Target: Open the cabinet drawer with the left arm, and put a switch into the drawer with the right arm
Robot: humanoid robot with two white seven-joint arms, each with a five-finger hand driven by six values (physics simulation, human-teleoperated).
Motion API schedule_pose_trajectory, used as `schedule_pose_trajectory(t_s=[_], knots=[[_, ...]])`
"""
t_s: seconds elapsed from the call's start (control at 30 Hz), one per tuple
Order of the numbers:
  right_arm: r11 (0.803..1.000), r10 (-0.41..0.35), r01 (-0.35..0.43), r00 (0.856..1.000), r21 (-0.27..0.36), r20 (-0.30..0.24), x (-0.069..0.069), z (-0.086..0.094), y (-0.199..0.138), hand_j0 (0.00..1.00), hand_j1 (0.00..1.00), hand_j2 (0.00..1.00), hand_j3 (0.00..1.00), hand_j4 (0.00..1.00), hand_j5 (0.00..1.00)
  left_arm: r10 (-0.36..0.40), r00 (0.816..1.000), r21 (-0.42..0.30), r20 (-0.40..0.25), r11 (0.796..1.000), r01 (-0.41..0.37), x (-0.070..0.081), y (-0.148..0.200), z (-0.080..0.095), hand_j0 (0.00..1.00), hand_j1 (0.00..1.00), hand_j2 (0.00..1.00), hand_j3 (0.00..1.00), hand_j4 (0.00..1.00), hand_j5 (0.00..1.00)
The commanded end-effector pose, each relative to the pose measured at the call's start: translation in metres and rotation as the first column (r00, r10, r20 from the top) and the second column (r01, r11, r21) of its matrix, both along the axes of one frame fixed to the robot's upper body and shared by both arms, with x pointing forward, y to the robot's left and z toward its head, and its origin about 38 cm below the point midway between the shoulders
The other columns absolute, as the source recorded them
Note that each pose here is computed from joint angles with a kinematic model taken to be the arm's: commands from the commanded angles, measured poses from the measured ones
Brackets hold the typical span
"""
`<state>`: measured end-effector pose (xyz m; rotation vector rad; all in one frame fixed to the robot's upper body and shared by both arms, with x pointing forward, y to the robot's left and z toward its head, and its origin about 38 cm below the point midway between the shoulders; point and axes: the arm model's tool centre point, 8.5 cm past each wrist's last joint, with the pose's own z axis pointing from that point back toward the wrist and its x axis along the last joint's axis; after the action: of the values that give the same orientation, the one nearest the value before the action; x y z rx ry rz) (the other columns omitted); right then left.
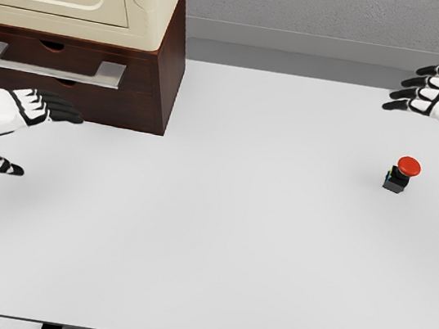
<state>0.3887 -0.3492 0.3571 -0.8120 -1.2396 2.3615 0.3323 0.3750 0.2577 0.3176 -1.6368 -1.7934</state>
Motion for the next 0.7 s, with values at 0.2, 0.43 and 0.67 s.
schedule_pose_trajectory(t_s=[0.2, 0.43, 0.67], knots=[[1.0, 0.008, -0.008, 1.0, -0.002, -0.025, 0.0, -0.009, 0.003, 1.0, 1.0, 1.0, 1.0, 1.0, 1.0, -0.001, 1.0, -0.046, 0.024, 0.999, 0.002, 0.006, -0.002, 0.017, 1.0, 1.0, 1.0, 1.0, 1.0, 1.0], [1.0, 0.021, -0.023, 0.997, -0.017, -0.079, -0.001, -0.028, 0.008, 1.0, 1.0, 1.0, 1.0, 1.0, 1.0, -0.014, 0.999, -0.051, 0.032, 0.999, 0.016, 0.009, -0.005, 0.029, 1.0, 1.0, 1.0, 1.0, 1.0, 1.0], [1.0, 0.018, -0.02, 0.996, -0.019, -0.087, -0.001, -0.031, 0.007, 1.0, 1.0, 1.0, 1.0, 1.0, 1.0, 0.069, 0.997, -0.013, 0.031, 0.998, -0.069, 0.024, -0.007, 0.029, 1.0, 1.0, 1.0, 1.0, 1.0, 1.0]])
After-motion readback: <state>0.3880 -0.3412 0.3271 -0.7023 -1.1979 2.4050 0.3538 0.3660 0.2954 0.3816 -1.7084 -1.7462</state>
